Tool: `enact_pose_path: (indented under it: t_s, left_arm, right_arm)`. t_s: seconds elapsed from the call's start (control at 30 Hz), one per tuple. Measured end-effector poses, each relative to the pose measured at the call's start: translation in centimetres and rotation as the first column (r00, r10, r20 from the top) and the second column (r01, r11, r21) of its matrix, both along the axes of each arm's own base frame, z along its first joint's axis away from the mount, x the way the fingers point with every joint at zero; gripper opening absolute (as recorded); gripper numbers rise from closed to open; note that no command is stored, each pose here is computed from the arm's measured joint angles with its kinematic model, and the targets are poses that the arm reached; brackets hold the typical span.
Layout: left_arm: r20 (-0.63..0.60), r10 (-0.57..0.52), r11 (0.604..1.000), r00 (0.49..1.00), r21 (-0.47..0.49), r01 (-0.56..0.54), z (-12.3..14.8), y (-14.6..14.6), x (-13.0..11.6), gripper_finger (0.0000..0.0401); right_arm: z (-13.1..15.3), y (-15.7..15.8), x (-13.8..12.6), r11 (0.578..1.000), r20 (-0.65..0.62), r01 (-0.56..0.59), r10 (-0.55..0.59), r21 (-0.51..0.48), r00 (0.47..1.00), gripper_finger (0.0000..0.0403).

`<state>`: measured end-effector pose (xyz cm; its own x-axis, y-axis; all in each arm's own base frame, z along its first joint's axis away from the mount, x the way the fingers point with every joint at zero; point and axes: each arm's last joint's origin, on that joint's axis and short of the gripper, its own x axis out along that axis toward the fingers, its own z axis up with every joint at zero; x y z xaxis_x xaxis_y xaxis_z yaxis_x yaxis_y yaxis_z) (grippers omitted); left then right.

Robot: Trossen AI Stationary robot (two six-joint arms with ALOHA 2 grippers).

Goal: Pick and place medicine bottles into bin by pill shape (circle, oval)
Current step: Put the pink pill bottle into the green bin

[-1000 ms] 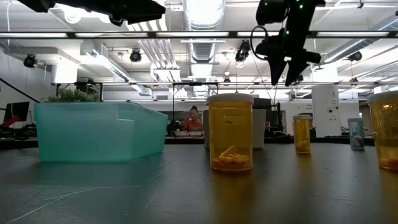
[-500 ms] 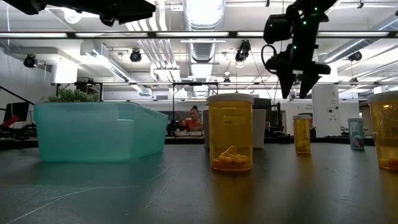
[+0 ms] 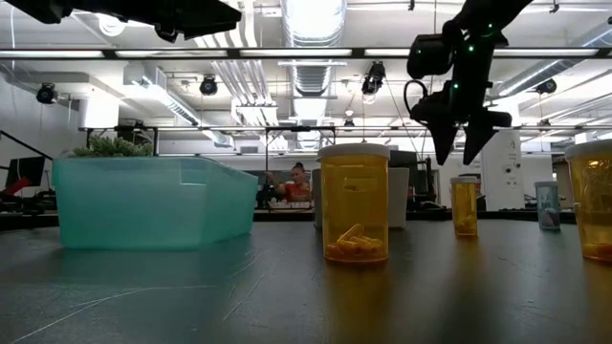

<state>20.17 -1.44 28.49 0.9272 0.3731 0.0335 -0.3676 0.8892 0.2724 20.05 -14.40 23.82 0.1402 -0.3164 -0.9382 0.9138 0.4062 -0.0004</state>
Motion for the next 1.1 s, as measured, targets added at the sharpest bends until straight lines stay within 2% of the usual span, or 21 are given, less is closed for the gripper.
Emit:
enact_pose_path:
  t_s: [0.63,1.1]
  left_arm:
    - [-0.004,0.000,1.000,1.000,0.008,0.000,0.0,0.0,0.0,0.0233]
    - [-0.004,0.000,1.000,1.000,0.008,0.000,0.0,0.0,0.0,0.0233]
  right_arm:
    - [-0.4,-0.1,0.0,1.000,0.012,0.011,-0.011,-0.005,1.000,0.0292]
    - [-3.9,0.3,-0.4,0.999,0.045,0.042,-0.042,-0.014,0.998,0.0292]
